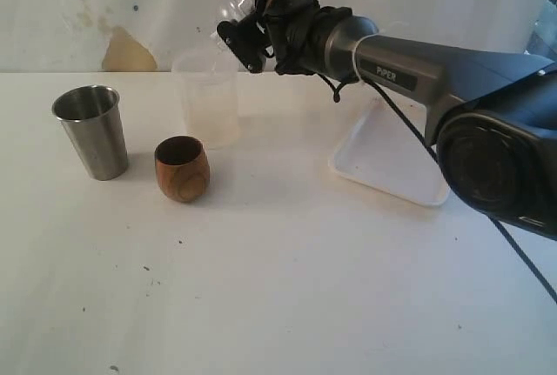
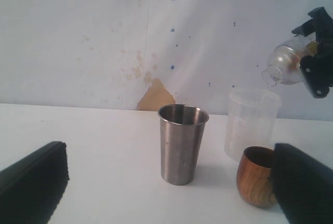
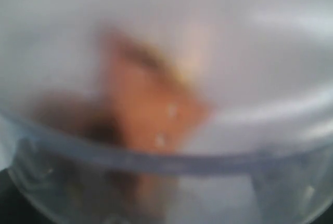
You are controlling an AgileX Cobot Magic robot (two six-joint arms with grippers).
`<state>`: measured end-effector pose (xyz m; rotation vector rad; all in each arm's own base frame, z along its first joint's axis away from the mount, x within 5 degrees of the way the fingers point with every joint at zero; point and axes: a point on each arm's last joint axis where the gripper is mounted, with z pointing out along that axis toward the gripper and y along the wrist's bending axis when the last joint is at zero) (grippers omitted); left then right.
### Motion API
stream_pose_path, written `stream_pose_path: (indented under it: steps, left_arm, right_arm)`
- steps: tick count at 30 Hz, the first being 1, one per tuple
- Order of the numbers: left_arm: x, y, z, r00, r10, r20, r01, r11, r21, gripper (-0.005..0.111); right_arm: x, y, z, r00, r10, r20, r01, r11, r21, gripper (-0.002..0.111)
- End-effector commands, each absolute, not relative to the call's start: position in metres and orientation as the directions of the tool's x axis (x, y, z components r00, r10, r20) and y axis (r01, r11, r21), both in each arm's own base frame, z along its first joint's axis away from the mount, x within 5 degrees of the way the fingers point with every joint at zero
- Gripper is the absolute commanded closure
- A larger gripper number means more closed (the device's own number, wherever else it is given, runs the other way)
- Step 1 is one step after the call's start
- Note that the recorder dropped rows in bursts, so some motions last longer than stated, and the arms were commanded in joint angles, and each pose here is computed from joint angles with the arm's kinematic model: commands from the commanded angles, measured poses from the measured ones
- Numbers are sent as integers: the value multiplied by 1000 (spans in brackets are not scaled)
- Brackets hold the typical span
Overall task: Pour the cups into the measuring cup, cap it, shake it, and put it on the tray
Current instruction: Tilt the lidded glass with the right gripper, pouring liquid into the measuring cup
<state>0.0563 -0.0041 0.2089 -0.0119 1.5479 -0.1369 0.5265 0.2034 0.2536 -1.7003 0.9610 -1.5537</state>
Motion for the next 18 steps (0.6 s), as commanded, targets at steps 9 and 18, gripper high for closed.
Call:
stream_pose_path:
  steps: [9, 18]
  left_arm:
    - [56, -4, 208, 18, -98, -995, 87, 992, -96, 2]
    - [56, -4, 208, 18, -98, -995, 87, 992, -96, 2]
  right_arm:
    - [523, 203, 269, 0, -821, 570, -74, -569, -819, 108]
    - [523, 205, 269, 6, -821, 571, -71, -570, -818, 108]
